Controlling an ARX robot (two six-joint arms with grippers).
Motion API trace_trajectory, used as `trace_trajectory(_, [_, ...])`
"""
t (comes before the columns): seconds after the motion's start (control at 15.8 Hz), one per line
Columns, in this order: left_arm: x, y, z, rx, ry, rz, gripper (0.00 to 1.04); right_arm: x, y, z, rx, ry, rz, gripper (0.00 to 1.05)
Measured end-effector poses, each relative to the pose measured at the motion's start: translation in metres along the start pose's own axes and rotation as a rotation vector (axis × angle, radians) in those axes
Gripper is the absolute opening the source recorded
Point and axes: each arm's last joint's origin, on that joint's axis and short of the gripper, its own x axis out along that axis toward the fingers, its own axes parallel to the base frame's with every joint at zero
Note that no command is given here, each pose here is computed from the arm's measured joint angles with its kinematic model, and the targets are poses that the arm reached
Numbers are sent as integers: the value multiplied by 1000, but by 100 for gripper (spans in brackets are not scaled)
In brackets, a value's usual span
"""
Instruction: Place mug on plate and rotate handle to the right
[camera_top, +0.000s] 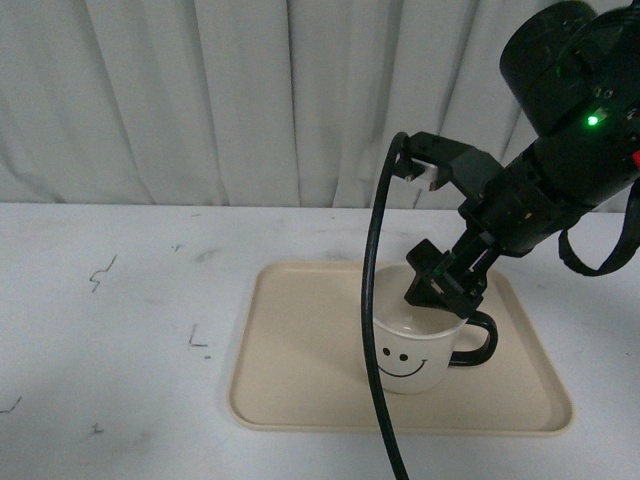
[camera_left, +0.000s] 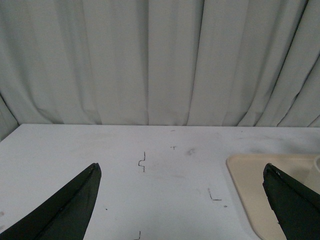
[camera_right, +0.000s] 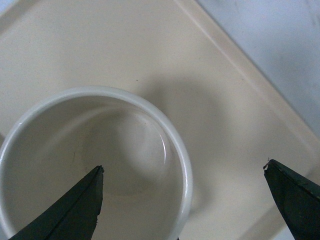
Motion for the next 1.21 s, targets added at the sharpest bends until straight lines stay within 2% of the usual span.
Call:
trace_trajectory(0.25, [0,0,0,0,0,0,98,-93,16,-1,-105,-435,-117,98])
trace_trajectory(0.44, [0,0,0,0,-1,0,98,-127,24,7,-133,-613,-212,97])
trace_trajectory(0.51, [0,0,0,0,0,-1,98,-117,27,-1,-20,-688,-438,87])
trace_trajectory(0.57, [0,0,0,0,0,-1,98,-107,33,-19,107,-714,-546,79])
trace_trajectory(0.63, [0,0,0,0,1,0,98,-100,41,-49,271,-728,-657,68])
trace_trajectory(0.7, [0,0,0,0,0,0,98,-108,45,-69,379,-793,-741,57])
trace_trajectory(0.83, [0,0,0,0,0,-1,98,-145,57,-89,436,-977,-797,33])
trace_trajectory(0.95, [0,0,0,0,0,0,98,-138,74,-119,453,-925,-747,9])
trace_trajectory(1.02, [0,0,0,0,0,0,98,-134,80,-134,468,-889,-739,2])
trace_trajectory(1.21, [0,0,0,0,0,-1,98,-151,96,-154,461,-940,-758,2])
